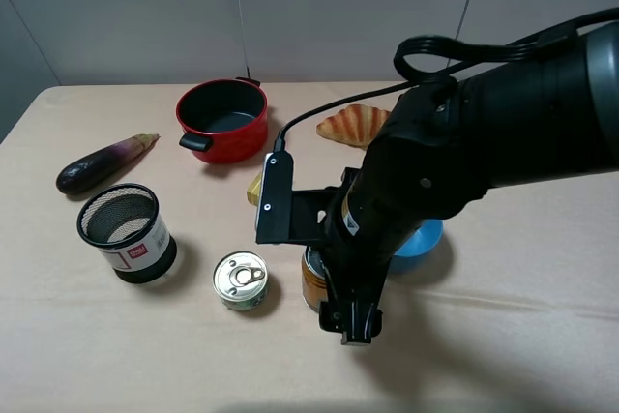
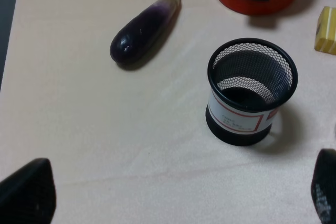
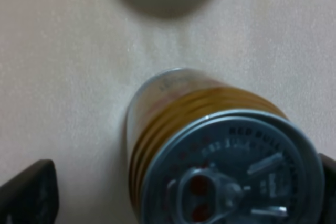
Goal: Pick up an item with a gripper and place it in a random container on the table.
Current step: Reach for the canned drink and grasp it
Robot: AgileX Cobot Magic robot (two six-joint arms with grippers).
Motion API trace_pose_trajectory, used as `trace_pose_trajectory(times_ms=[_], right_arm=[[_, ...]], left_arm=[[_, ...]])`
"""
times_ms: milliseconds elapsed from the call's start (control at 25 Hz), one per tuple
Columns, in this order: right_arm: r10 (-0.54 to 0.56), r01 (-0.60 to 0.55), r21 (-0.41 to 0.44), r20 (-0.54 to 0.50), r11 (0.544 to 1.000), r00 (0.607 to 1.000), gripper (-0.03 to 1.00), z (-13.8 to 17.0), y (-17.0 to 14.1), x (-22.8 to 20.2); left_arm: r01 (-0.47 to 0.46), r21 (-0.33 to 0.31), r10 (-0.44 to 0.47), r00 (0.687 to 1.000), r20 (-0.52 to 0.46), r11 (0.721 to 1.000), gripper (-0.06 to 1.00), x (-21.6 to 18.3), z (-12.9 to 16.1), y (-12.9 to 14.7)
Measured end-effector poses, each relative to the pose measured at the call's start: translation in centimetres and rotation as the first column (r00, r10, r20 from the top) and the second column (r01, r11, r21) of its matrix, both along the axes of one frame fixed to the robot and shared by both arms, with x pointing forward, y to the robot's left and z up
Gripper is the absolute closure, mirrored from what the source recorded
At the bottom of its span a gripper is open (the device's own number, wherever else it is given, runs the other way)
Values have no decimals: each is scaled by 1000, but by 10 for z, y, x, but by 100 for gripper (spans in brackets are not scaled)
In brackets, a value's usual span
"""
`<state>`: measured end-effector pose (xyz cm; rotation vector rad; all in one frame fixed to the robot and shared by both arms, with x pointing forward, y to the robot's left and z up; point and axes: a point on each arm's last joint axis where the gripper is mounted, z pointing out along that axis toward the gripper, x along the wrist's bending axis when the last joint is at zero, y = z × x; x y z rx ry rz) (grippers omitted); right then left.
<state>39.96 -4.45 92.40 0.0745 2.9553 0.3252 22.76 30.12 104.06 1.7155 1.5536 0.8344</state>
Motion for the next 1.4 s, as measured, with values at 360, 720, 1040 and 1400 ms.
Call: trace_pose_trajectory(times_ms=[360, 720, 1040, 1400], right_arm=[[2, -2, 13, 6, 1000, 1000, 27, -9, 4, 2], [6, -6, 5, 1, 1000, 1000, 27, -20, 6, 3], [6, -6, 11, 4, 1000, 1000, 27, -20, 7, 4], [6, -6, 13, 5, 1000, 1000, 27, -20, 7, 4]], left_arm=[[0, 0, 0, 1000, 0, 1000, -4, 0, 0, 0], [0, 0, 0, 1000, 0, 1000, -4, 0, 0, 0], [0, 0, 0, 1000, 0, 1000, -4, 0, 0, 0], [0, 0, 0, 1000, 0, 1000, -4, 0, 0, 0]])
